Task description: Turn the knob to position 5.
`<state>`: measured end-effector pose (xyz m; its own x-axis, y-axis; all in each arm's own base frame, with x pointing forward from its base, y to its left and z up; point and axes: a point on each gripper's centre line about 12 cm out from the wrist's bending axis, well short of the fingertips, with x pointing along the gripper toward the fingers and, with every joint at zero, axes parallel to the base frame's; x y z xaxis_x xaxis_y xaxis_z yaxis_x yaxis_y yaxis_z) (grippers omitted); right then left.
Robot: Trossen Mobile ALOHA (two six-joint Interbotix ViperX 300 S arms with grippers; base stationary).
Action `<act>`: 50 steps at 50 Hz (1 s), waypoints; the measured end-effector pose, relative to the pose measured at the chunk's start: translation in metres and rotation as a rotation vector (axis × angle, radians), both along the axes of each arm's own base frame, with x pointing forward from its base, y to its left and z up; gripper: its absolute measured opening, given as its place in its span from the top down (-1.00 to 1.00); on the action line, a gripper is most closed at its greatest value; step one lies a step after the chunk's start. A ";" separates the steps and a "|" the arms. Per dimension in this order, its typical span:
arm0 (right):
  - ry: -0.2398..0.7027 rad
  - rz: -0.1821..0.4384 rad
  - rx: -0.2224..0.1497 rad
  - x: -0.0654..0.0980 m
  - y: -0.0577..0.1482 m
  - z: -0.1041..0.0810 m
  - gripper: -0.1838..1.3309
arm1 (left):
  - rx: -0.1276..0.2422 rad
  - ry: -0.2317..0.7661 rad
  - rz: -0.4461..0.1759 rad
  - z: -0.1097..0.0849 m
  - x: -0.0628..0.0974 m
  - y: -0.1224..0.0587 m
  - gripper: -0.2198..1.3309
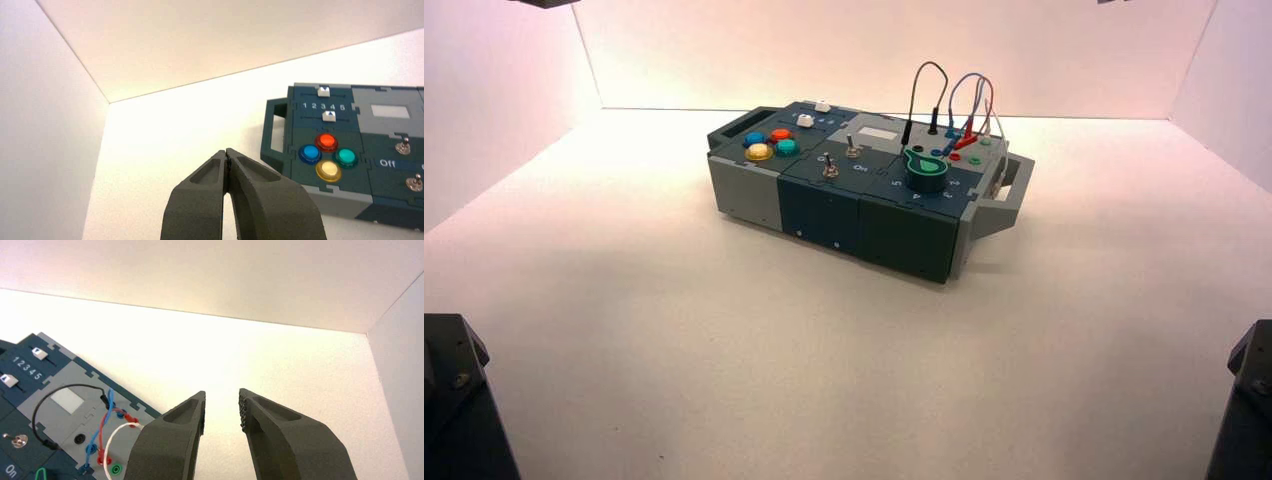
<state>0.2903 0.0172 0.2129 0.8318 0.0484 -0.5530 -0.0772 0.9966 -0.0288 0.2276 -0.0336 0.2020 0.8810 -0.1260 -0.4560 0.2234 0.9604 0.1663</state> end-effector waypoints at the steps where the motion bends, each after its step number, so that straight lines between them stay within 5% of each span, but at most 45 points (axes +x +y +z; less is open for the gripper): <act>1: 0.001 0.002 -0.001 0.000 0.000 0.000 -0.26 | 0.001 0.003 -0.001 0.000 0.000 0.000 0.93; 34: 0.043 0.001 -0.004 -0.002 0.000 0.002 -0.26 | 0.010 0.003 -0.012 0.001 -0.001 -0.001 0.93; 50: 0.170 0.005 -0.017 -0.004 0.001 0.023 -0.26 | 0.059 0.055 -0.124 0.010 -0.002 -0.017 0.93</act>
